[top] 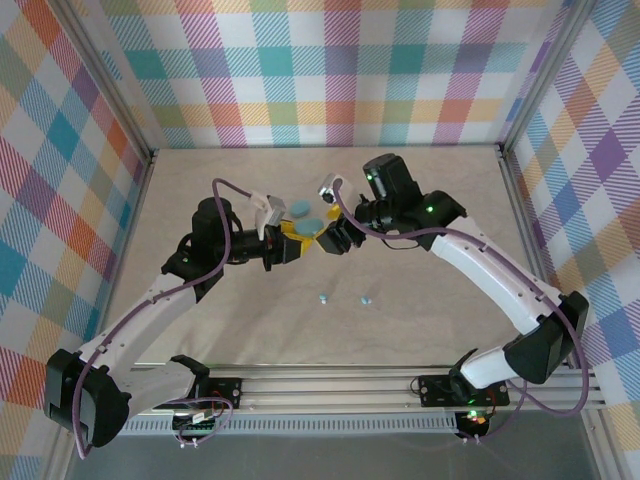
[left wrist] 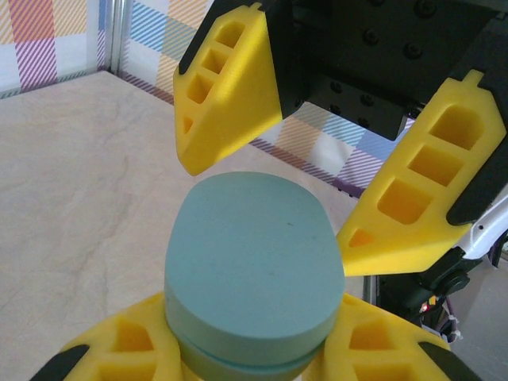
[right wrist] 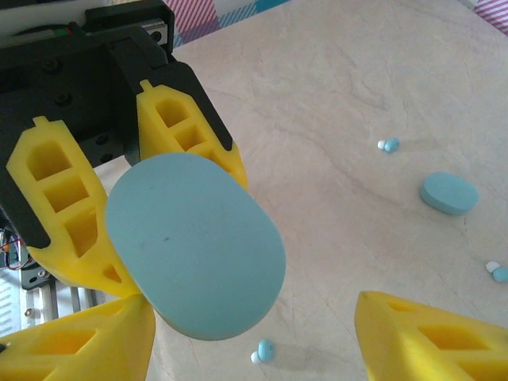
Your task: Insert wireless bluetooth earbuds into charging case
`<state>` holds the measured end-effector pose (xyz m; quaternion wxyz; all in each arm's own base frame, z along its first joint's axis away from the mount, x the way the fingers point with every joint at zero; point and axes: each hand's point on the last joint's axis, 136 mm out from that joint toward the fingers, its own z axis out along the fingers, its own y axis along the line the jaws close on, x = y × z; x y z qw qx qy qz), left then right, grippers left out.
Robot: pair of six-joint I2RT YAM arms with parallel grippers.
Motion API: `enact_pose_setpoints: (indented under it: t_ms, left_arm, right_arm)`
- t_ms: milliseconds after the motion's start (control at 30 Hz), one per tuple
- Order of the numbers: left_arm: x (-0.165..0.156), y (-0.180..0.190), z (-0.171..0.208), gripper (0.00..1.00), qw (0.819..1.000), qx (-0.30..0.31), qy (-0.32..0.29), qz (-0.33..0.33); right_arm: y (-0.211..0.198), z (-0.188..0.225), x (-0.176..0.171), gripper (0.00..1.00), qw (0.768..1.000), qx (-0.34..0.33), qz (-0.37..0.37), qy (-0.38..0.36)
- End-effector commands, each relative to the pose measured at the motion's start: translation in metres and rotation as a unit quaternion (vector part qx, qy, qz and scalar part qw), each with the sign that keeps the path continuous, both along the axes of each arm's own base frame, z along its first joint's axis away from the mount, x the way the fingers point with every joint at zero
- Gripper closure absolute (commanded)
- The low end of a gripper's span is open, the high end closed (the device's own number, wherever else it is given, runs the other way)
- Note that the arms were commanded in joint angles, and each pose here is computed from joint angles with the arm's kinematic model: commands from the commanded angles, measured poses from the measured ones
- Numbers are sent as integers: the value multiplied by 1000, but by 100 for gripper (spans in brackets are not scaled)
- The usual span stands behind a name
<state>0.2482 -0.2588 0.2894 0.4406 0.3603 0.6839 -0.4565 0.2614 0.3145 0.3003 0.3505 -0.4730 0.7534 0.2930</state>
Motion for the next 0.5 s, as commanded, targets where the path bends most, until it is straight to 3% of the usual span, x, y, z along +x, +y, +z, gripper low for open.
enact_pose_setpoints:
  t_ms: [0,467]
  left_arm:
    - [-24,-3,2,100,999,-7,-1,-50]
    - [-25,-3,-6,100,999,0,7,-51]
  right_arm:
    - [-3,23,28,33,998,15,-37,-43]
    - [-3,28,27,33,999,13,-36,-31]
